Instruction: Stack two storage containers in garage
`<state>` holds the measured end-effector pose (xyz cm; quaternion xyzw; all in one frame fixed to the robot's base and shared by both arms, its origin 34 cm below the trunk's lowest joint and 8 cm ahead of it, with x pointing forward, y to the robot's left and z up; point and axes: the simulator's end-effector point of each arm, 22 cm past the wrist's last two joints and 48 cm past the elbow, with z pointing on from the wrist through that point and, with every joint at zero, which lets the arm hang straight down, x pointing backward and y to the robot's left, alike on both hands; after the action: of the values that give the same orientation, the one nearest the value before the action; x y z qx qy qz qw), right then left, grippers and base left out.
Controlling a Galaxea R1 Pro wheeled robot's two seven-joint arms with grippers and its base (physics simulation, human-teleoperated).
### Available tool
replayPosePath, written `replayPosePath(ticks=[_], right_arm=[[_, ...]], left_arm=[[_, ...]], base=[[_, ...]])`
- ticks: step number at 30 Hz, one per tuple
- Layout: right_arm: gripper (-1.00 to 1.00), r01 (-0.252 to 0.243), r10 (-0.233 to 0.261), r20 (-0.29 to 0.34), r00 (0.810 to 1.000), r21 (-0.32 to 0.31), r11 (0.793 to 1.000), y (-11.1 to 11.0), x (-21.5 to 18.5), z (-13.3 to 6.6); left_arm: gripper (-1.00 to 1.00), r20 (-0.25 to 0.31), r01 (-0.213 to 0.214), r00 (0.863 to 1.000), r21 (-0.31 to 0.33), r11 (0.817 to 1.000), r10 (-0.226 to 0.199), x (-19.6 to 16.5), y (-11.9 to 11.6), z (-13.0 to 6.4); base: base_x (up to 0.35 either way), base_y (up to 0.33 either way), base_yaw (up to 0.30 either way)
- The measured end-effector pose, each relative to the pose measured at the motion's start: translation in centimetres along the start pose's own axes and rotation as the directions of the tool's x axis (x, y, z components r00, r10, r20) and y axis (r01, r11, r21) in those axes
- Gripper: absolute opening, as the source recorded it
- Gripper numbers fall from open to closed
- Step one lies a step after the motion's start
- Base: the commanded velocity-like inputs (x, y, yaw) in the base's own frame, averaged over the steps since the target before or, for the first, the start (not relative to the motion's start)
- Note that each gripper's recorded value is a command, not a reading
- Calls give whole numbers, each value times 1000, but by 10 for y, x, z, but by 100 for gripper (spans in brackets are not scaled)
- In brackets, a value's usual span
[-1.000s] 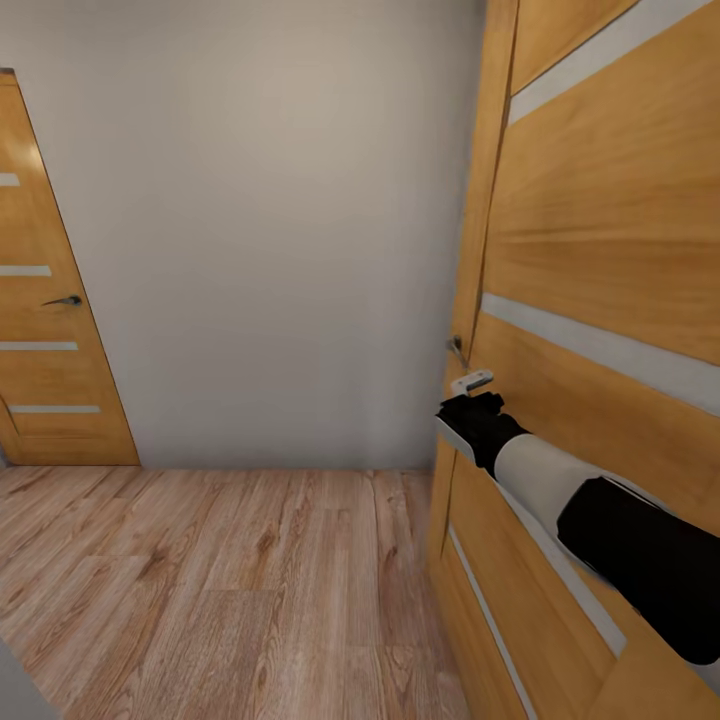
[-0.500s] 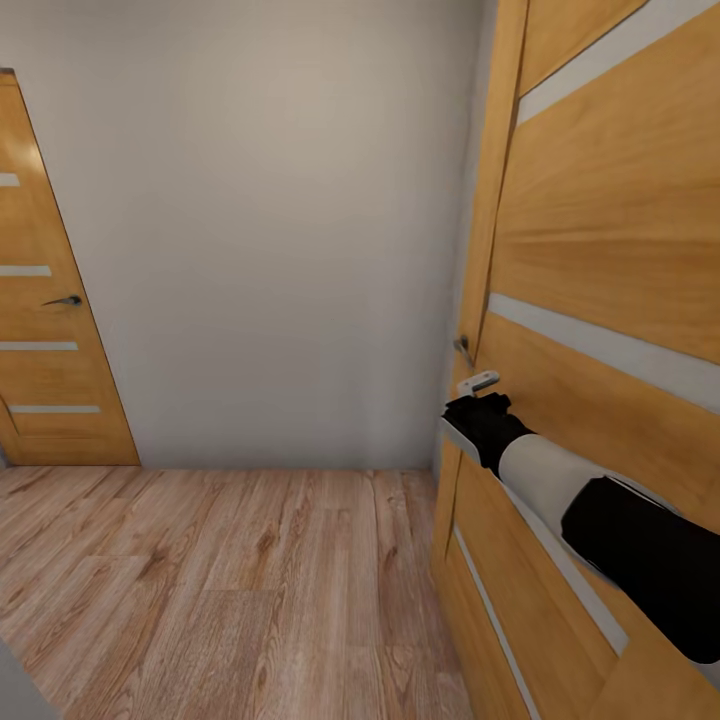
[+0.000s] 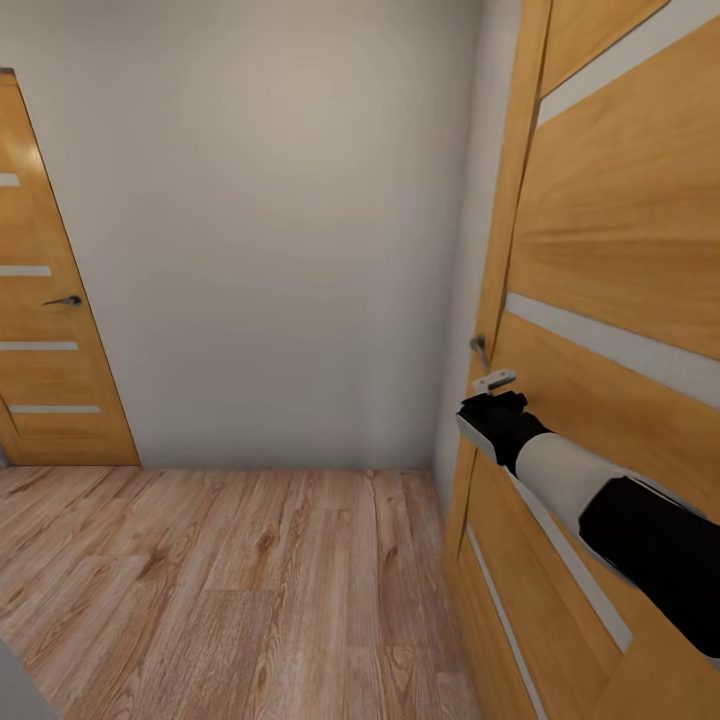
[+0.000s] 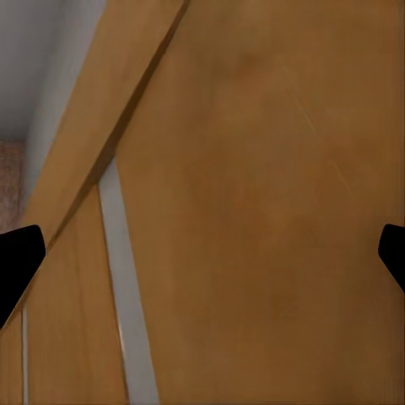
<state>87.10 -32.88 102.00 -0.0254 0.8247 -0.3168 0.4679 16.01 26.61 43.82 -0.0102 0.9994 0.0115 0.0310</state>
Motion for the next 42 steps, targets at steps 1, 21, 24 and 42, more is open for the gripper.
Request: replayPosePath(ticks=[1,21,24,42], right_arm=[[100,3,-3,-2,1000,4,1000,-1,1,0],[100,-2,2,-6,1000,6,1000,-5,2,2],[100,-9,9,-5,1000,2,1000,-4,2,2],[100,-10,10,-5,1000,1,1000,-5,2,2]], left_arm=[[100,0,0,1000,0,1000,0,0,0,0],[100,0,0,1000,0,1000,0,0,0,0],[100,0,0,1000,0,1000,0,0,0,0],[100,0,-1,1000,0,1000,1,0,0,0]], base=[[0,0,0],[0,0,0],[0,0,0],[0,0,0]])
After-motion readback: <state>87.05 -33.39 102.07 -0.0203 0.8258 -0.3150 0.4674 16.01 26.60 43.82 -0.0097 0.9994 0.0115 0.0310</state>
